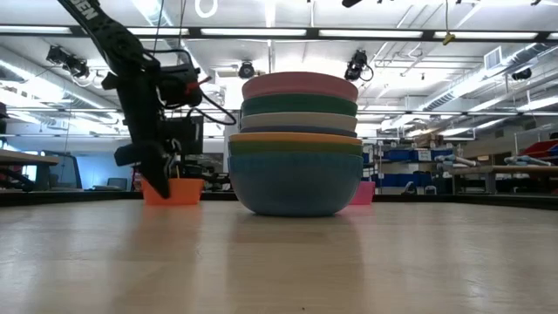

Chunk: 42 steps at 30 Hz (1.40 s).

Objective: Nest bowls inside each other
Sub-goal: Stack the light orange bowl on top of the pink bowl

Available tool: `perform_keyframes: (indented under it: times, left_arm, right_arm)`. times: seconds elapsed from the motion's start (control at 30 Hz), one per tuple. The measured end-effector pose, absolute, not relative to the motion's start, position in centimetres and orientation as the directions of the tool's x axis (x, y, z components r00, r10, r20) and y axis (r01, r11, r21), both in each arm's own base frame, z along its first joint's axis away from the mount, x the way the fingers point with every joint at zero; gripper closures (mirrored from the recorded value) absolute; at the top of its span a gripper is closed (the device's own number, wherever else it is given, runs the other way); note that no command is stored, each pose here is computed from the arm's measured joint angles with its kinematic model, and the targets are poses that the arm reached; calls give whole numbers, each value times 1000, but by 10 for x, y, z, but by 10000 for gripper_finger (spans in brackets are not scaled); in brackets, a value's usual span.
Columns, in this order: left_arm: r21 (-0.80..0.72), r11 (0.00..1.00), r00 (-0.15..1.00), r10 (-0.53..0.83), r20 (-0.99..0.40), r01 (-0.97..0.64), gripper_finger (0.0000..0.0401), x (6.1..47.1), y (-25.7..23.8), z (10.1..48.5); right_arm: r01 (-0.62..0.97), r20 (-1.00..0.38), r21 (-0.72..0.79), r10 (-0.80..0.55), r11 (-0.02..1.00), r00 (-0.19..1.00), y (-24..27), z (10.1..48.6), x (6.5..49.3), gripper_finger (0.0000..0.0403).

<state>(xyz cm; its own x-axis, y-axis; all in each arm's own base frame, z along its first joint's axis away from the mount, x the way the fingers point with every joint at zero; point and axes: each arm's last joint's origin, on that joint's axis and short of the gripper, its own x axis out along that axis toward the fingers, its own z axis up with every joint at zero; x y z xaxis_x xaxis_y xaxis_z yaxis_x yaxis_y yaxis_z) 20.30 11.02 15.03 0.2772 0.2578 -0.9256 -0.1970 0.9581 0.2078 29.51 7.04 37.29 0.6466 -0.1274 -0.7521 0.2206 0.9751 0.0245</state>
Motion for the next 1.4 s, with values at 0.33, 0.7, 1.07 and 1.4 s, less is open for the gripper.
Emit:
perform_keyframes:
  times: [0.33, 0.7, 1.07, 1.4]
  left_arm:
    - [207, 956, 347, 269, -898, -207, 396, 213, 110, 159]
    - [320, 928, 472, 371, -799, -188, 398, 229, 90, 242]
    - [209, 978, 810, 142, -570, -24, 398, 245, 43, 336]
    - [134, 987, 795, 7, -606, 93, 398, 277, 10, 314]
  right_arm:
    - [355, -776, -146, -329, 923, 538, 59, 367, 285, 275]
    - [570, -823, -203, -454, 796, 342, -6, 354, 282, 286]
    - [599, -828, -87, -392, 796, 401, -58, 348, 283, 292]
    - [593, -845, 10, -310, 805, 435, -100, 334, 278, 303]
